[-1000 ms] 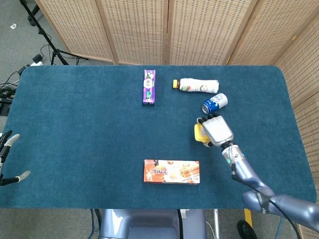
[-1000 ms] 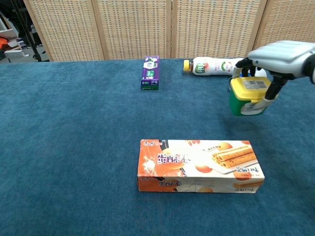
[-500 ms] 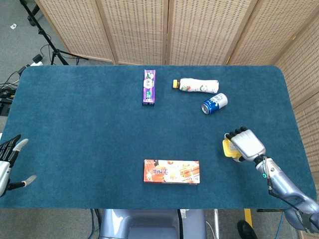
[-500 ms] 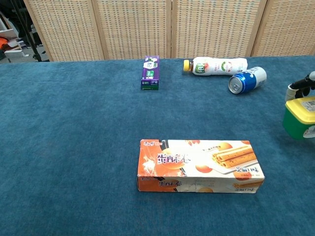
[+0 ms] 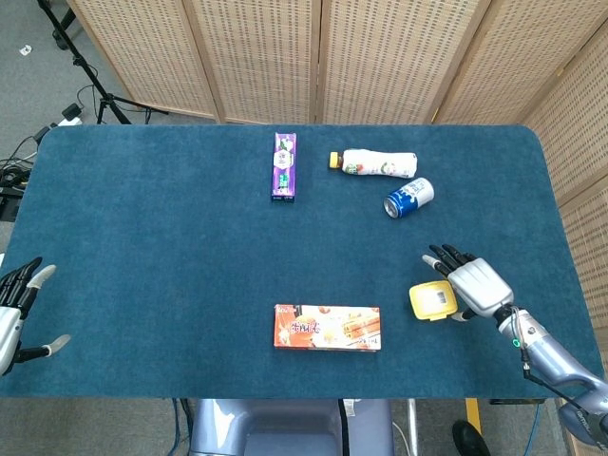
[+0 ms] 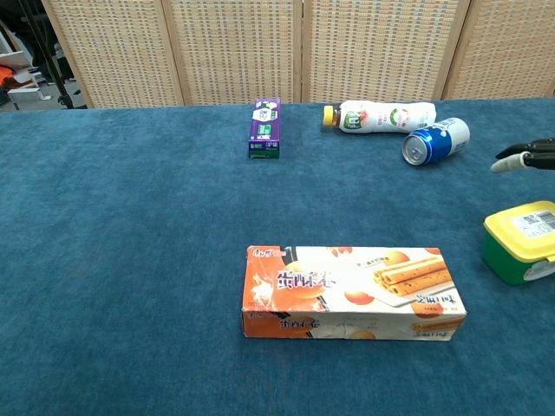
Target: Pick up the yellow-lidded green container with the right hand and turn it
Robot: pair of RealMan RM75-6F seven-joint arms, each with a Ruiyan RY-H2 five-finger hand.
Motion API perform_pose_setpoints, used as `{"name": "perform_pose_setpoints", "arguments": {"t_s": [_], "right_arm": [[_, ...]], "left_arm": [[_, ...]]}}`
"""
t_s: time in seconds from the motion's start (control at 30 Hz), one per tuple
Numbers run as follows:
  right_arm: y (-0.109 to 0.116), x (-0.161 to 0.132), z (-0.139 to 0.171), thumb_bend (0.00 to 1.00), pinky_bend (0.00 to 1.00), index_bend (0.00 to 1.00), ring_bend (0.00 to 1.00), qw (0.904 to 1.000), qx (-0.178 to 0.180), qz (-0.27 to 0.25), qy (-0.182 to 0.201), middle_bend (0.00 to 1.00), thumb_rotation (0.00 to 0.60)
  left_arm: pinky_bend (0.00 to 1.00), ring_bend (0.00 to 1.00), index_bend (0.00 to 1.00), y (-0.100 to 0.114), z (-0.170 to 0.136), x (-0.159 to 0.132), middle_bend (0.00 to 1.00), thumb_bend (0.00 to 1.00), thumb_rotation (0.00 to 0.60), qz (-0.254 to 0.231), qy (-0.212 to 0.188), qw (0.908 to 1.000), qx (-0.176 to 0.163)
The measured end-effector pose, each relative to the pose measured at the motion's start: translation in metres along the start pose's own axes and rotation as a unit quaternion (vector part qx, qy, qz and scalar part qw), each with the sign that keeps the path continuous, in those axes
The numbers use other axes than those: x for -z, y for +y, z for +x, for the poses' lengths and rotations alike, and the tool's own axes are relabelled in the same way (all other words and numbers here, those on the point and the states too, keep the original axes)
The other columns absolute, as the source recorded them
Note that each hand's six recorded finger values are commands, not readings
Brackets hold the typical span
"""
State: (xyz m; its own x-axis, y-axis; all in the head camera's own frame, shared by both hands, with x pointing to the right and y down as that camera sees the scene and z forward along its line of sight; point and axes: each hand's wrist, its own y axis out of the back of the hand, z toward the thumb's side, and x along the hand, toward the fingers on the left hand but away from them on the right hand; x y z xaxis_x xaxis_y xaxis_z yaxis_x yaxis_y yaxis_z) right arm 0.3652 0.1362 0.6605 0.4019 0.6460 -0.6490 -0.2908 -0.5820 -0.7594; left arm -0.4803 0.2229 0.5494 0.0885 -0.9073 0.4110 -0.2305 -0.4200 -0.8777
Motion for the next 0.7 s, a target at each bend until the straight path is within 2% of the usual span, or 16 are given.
{"name": "perform_pose_setpoints", "arguments": {"t_s": [0.4,0.6,0.7], "right_arm": [[0.026,-0.027,0.023,0.00,0.27,0.00,0.00,0.9993,0.022,0.022,0.020,0.00,0.600],[0.021,-0.046,0.018,0.04,0.27,0.09,0.00,0.9985,0.010,0.044,0.032,0.05,0.600],[0.016,-0.052,0.012,0.10,0.27,0.12,0.00,0.9981,0.009,0.050,0.035,0.08,0.600]], "left_arm": [[0.08,0.00,0.05,0.003,-0.002,0.000,0.00,0.00,0.600,-0.002,-0.002,1.0000,-0.005],[0.08,0.00,0.05,0.004,-0.003,0.000,0.00,0.00,0.600,-0.003,-0.003,1.0000,-0.007],[0.08,0.00,0.05,0.005,-0.003,0.001,0.00,0.00,0.600,-0.005,-0.001,0.9999,-0.009]]}}
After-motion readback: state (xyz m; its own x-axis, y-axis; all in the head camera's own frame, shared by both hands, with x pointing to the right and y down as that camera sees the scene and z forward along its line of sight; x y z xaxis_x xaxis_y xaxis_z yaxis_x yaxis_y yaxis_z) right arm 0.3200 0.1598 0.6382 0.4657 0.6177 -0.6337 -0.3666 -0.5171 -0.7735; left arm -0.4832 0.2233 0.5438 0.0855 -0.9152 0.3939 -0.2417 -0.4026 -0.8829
